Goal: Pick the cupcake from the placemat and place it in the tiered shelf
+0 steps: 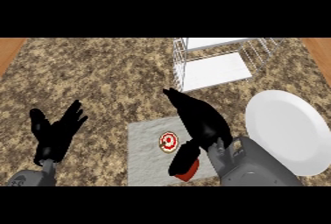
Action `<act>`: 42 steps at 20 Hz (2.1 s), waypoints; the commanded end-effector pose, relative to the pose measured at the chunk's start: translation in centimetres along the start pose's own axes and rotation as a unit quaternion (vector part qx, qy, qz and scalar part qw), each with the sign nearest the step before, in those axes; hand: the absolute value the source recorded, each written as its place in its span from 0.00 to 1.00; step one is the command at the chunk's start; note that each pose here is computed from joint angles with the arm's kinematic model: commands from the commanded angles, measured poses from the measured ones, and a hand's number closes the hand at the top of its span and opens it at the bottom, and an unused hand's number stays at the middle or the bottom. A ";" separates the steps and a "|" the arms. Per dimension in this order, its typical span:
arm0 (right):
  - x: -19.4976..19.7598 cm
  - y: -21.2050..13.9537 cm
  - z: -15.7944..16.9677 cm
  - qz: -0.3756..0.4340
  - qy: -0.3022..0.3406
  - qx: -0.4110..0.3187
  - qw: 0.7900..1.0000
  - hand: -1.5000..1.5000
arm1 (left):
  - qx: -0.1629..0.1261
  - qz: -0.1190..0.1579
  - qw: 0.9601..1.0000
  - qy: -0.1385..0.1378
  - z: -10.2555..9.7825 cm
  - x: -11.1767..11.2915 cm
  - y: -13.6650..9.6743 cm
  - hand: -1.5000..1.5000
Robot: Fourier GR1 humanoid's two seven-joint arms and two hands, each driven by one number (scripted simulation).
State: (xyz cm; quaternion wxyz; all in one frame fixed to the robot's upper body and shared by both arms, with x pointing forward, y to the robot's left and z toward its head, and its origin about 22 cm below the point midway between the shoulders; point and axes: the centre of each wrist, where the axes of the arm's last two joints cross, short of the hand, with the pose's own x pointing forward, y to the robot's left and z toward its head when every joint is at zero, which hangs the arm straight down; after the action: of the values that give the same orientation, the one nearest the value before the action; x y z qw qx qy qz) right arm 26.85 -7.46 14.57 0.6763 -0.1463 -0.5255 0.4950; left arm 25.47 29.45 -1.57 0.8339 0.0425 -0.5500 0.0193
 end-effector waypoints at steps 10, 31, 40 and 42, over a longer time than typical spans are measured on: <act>-0.6 4.1 -0.8 0.050 0.071 -0.019 0.996 0.00 | 0.002 -0.001 1.000 0.025 0.4 -2.1 0.2 0.50; -2.5 8.7 -4.7 0.083 0.092 -0.060 0.990 0.00 | -0.007 -0.003 1.000 0.025 -0.8 -1.7 0.3 0.50; -2.8 9.0 -8.0 0.066 0.069 -0.067 0.993 0.00 | -0.002 0.000 1.000 0.031 0.4 -1.7 -0.6 0.50; -3.5 11.1 -7.3 0.067 0.064 -0.043 0.995 0.00 | -0.001 0.002 1.000 0.028 1.4 -0.6 -0.4 0.50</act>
State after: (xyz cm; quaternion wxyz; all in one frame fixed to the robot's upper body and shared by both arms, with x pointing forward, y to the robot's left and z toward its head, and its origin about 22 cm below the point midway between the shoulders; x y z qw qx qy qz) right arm 27.89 -3.17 3.26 0.6675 -0.2529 -0.4919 0.4986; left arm 25.10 29.23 -1.40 0.8328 0.0392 -0.5518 0.0192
